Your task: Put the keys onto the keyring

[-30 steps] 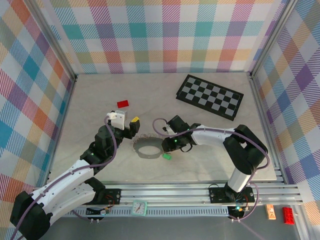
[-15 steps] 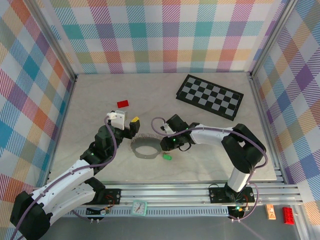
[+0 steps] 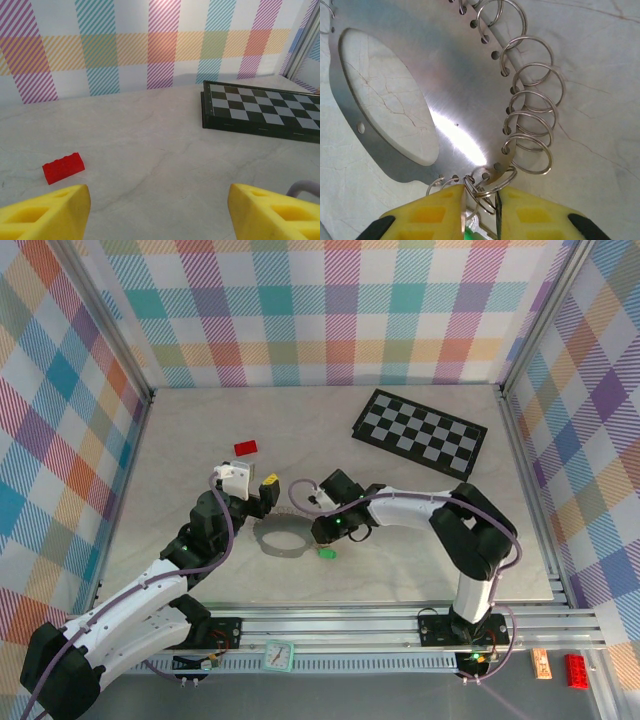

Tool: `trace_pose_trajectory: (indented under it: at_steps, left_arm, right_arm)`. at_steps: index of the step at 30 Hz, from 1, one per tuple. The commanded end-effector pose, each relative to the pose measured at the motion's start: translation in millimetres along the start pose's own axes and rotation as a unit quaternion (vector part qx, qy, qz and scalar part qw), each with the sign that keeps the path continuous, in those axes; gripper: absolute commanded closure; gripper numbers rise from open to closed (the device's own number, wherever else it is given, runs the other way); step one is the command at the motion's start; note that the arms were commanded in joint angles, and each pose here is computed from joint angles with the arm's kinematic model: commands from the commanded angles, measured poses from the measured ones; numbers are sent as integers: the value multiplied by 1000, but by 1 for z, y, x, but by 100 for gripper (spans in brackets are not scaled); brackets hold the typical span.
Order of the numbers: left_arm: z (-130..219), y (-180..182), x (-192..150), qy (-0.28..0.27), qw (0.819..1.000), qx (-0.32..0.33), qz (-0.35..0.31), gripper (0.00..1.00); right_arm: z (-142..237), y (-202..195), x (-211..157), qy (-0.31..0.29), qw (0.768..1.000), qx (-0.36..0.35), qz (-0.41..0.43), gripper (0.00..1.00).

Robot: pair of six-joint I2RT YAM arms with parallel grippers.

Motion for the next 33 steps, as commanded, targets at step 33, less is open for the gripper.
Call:
trace_pose_trajectory:
  at_steps: [33]
  left_arm:
    - [8,30,6,15,998,56,-5,30]
  right_arm:
    - [59,22,31,-84,955,-42,283,100]
Point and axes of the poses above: each hand's point on the last joint's axis, 136 mm out from that joint toward the fingers, its own z axis back along the fingers, its own y axis along the line the jaws close on, x = y × z, the point moved 3 cm from there along z, back along the fingers, and after that the axes turned 14 degrees about z, right-handed, at the moved point
